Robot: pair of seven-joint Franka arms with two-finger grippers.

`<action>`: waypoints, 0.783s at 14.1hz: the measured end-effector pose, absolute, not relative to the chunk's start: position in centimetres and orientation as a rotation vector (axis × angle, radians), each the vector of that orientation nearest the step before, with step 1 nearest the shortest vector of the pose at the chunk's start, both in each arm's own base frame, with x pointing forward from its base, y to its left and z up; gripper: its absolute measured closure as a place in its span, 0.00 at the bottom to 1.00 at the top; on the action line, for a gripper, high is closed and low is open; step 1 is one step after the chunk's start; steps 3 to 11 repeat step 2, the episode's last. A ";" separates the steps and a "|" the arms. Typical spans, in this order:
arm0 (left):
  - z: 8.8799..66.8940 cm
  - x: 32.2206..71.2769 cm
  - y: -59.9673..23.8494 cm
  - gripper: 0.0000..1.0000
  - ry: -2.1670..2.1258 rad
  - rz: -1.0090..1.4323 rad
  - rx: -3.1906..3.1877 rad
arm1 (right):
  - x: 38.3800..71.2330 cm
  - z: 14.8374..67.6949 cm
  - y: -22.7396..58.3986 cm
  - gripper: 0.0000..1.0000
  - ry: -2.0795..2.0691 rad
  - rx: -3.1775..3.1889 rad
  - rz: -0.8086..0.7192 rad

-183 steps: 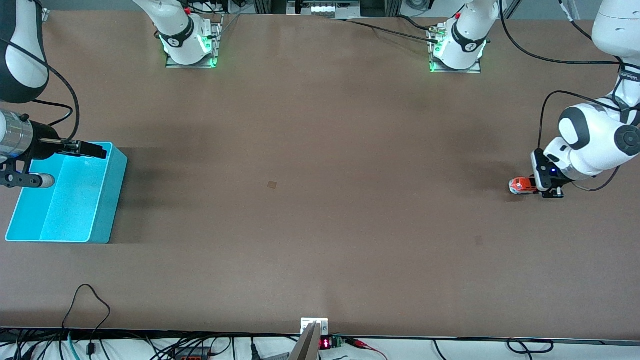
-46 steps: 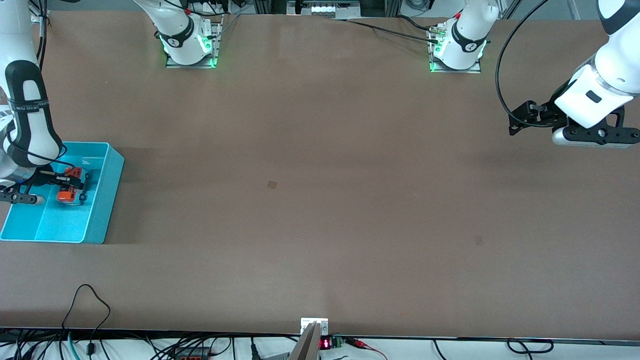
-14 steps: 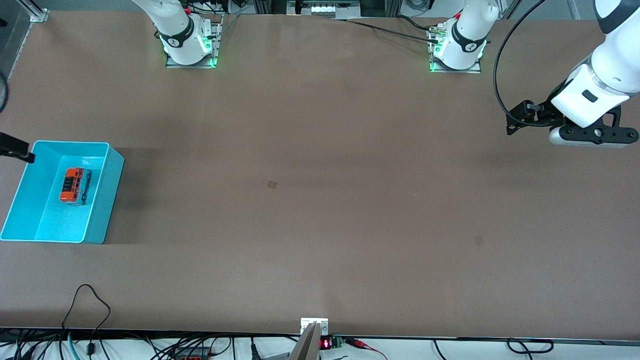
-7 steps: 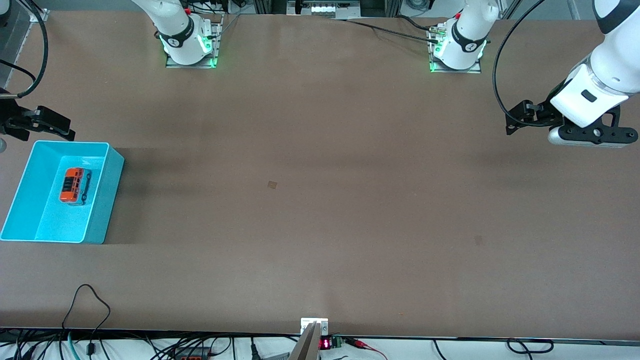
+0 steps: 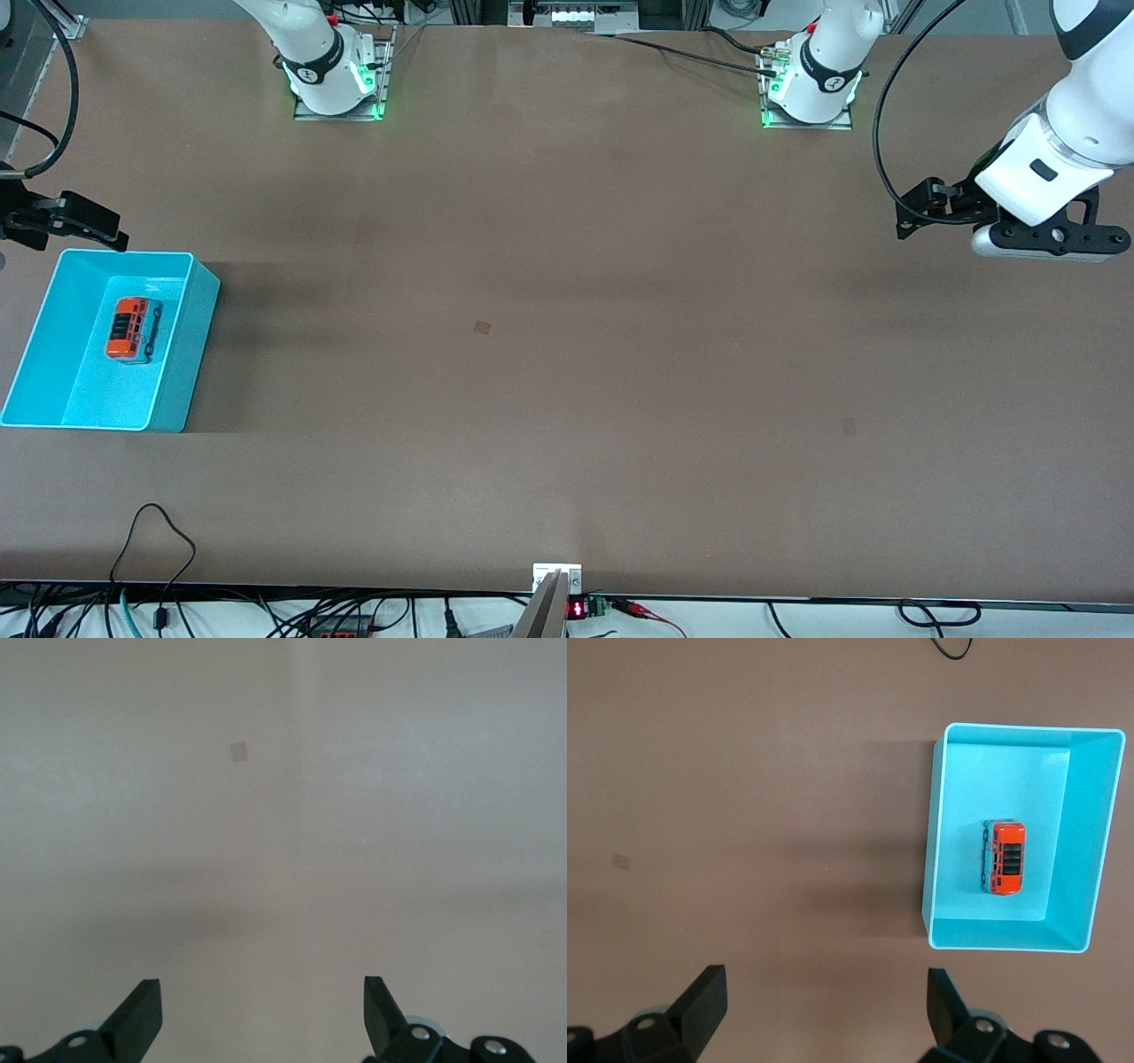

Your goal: Wind up bus and store in blue box

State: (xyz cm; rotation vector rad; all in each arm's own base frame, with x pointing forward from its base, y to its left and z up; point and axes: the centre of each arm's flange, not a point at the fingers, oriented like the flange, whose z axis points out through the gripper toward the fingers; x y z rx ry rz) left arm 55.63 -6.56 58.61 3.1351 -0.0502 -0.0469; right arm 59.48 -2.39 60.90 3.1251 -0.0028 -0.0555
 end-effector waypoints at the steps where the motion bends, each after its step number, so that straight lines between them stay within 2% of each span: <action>1: 58.6 55.6 -6.6 0.00 -0.050 -0.047 3.135 | 59.5 60.9 -2.4 0.00 -0.003 3.125 -0.055; 11: 58.6 55.6 -6.6 0.00 -0.050 -0.047 3.135 | 59.5 60.9 -2.4 0.00 -0.003 3.125 -0.055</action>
